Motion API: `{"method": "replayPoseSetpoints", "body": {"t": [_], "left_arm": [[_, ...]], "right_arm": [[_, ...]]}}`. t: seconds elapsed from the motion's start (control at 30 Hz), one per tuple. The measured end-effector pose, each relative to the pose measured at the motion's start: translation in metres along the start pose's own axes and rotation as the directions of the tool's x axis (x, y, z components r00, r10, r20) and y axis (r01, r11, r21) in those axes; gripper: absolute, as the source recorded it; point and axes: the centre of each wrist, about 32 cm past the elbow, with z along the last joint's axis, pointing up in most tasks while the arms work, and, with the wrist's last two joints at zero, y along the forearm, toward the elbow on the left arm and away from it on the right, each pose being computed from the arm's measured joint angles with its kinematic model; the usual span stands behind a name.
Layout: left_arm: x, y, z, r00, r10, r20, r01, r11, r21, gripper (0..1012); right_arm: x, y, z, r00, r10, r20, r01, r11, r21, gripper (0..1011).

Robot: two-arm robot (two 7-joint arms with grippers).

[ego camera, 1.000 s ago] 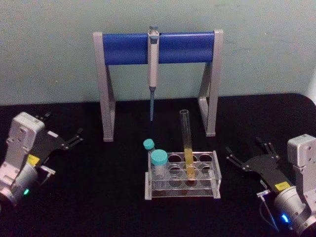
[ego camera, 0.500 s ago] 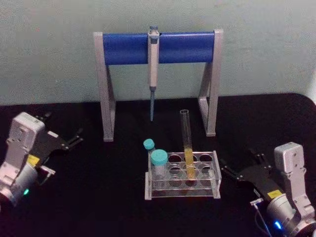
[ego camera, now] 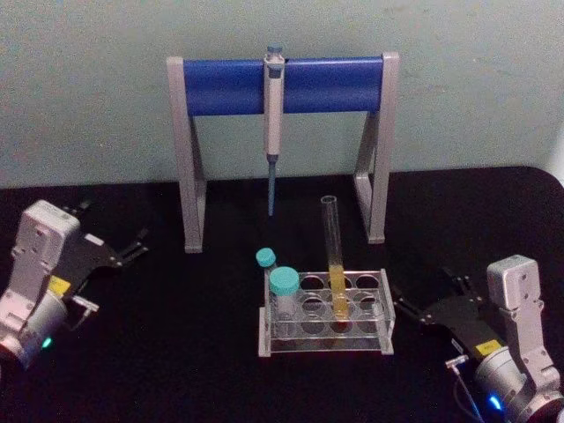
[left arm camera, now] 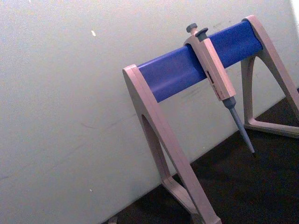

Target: Pick up the test tube from the test tube rack, shake it, then place it back into the test tube rack.

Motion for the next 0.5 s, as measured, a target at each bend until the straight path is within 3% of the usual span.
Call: {"method": "replayPoseSetpoints", "body": {"t": [0.5], "left_arm": [[0.0000, 0.0000, 0.0000, 1.0000, 0.000, 0.000, 0.000, 1.0000, 0.000, 1010]], "right_arm": [[-0.0001, -0.0003, 0.0002, 1.000, 0.000, 0.000, 0.000, 1.000, 0.001, 1000]]}}
